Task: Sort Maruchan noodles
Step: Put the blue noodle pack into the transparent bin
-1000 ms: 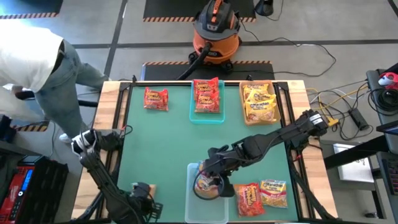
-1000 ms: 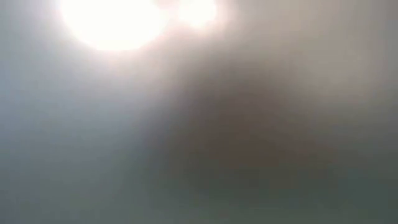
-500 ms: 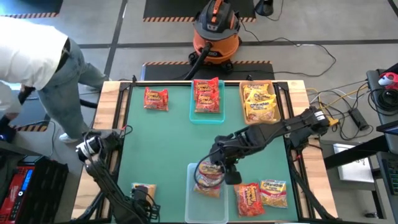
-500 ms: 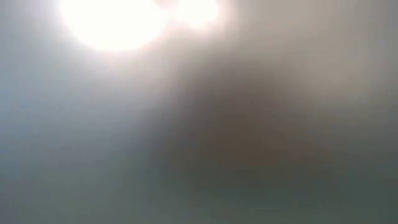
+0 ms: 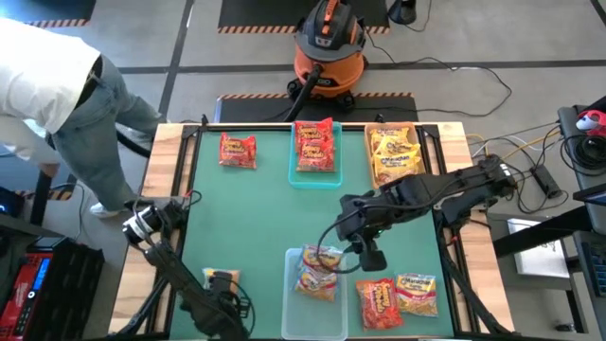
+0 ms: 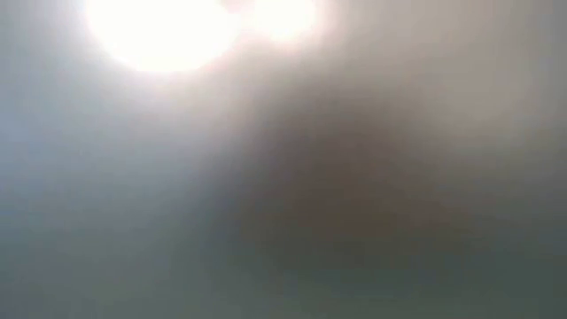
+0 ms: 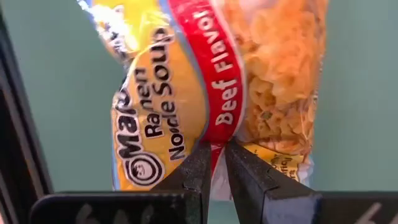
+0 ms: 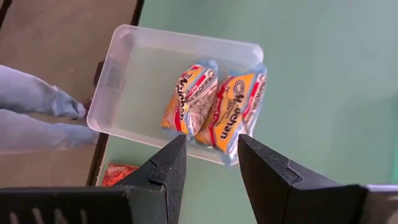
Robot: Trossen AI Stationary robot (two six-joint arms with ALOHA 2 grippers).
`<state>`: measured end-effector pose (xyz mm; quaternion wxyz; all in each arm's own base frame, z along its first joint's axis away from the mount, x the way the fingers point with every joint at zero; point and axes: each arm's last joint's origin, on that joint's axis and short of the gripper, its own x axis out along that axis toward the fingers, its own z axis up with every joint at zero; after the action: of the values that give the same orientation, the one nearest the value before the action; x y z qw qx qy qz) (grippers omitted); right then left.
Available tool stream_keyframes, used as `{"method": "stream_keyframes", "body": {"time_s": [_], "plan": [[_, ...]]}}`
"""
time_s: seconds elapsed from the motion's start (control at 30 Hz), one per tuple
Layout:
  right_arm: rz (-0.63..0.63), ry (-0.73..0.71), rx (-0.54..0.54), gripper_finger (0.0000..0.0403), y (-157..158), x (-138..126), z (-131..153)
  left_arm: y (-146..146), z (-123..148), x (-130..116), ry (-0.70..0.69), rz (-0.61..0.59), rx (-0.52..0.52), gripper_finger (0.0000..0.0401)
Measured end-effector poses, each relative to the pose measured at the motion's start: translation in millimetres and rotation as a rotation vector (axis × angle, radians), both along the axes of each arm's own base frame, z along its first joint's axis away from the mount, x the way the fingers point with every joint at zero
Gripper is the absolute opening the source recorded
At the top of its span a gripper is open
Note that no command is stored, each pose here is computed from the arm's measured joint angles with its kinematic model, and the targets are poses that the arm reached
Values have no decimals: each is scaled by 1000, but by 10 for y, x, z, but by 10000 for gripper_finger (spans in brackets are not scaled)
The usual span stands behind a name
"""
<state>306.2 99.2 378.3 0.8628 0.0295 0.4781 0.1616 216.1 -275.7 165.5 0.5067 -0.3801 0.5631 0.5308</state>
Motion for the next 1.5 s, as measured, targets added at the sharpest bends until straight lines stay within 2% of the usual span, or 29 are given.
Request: {"method": "stream_keyframes", "body": {"time_s": [0.33, 0.6, 0.8, 1.03, 1.1, 1.2, 1.27, 1.4, 1.5], "plan": [[-18, -88, -66, 132, -74, -159, 178, 541, -119, 401, -3, -136, 67, 36], [13, -112, -111, 132, -98, -168, 193, 1010, -141, 771, -85, -284, 212, 36], [45, -112, -145, 132, -106, -119, 151, 1338, -150, 1028, -111, -446, 245, 36], [71, -115, -192, 132, -104, -74, 109, 1756, -152, 1249, -78, -628, 283, 36], [83, -117, -201, 132, -103, -68, 103, 1841, -148, 1294, -60, -712, 327, 36], [106, -124, -220, 132, -103, -66, 101, 1923, -129, 1328, 5, -852, 449, 36], [109, -133, -254, 132, -116, -61, 101, 1938, -87, 1324, 34, -907, 511, 36], [58, -161, -322, 132, -203, -20, 113, 1925, 96, 1278, 6, -916, 568, 36], [-23, -192, -337, 132, -335, 41, 137, 1911, 214, 1243, -99, -808, 495, 36]]}}
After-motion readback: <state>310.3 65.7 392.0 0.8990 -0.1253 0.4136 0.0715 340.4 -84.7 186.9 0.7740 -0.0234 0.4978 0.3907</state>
